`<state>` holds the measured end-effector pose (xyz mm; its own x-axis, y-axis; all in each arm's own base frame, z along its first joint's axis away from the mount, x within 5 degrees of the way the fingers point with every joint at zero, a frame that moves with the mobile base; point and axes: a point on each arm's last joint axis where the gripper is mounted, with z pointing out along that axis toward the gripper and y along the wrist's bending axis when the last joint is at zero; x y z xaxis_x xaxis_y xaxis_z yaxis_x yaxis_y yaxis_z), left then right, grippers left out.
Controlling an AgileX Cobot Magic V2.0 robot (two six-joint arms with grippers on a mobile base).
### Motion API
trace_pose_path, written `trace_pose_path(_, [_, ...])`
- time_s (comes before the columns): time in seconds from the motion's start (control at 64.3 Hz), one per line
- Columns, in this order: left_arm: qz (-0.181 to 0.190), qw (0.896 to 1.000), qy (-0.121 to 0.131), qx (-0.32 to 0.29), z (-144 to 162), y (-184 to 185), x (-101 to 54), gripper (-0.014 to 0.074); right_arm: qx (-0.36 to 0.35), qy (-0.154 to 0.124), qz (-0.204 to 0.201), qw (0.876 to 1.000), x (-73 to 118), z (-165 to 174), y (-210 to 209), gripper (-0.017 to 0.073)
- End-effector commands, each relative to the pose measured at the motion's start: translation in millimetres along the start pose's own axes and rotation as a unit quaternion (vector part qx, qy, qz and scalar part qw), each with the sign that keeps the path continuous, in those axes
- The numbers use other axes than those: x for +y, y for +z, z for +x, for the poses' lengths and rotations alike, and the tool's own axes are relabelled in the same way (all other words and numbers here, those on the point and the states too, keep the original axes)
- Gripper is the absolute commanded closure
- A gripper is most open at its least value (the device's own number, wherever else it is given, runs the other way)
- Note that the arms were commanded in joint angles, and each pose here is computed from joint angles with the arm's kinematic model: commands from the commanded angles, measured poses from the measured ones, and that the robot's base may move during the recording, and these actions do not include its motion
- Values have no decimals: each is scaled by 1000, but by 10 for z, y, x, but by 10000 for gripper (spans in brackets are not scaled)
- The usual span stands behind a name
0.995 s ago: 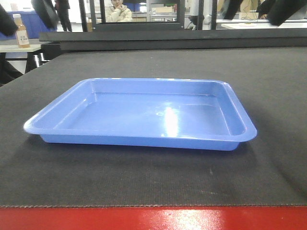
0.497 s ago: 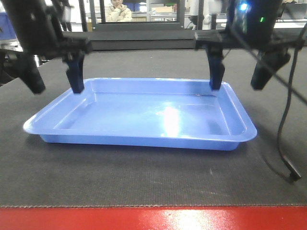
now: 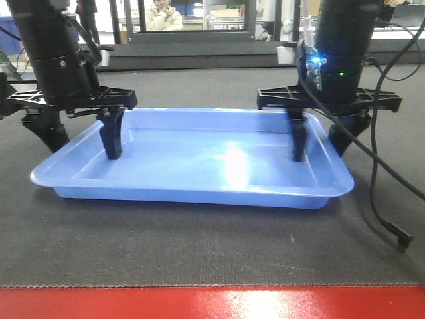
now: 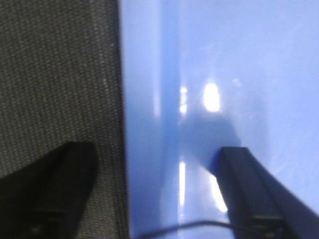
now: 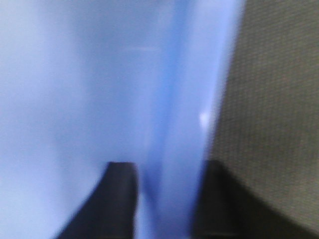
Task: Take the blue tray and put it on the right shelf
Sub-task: 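Close both grippers on the tray rims and lift the tray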
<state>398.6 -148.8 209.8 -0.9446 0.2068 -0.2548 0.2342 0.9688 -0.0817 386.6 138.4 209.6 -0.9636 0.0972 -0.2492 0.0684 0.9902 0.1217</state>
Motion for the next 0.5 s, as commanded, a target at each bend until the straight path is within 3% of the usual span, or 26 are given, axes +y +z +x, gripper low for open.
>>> trace_pose_path(0.0, [16,999,-8,-50,-83,-296,-61,460,-43,-5,-15,999,29,-80,-255,521])
trace_pose_path(0.062, [16,999,-7,-44,-72,-308,-61,658,-45,-7,-14,999,26,-83,-265,484])
trace_pose_path(0.078, [16,999,-7,-43,-71,-312,-61,664,-46,-7,-14,999,26,-82,-271,487])
trace_pose_path(0.14, [15,999,-8,-39,-75,-346,-64,610,-47,-7,-14,999,23,-78,-309,510])
trace_pose_path(0.295, [16,999,-5,-30,-95,-604,-84,641,-73,-16,-11,997,-6,-66,-566,503])
trace_pose_path(0.482, [23,997,-10,-69,-18,-1154,-103,640,-124,-30,-3,992,-84,2,-1084,503])
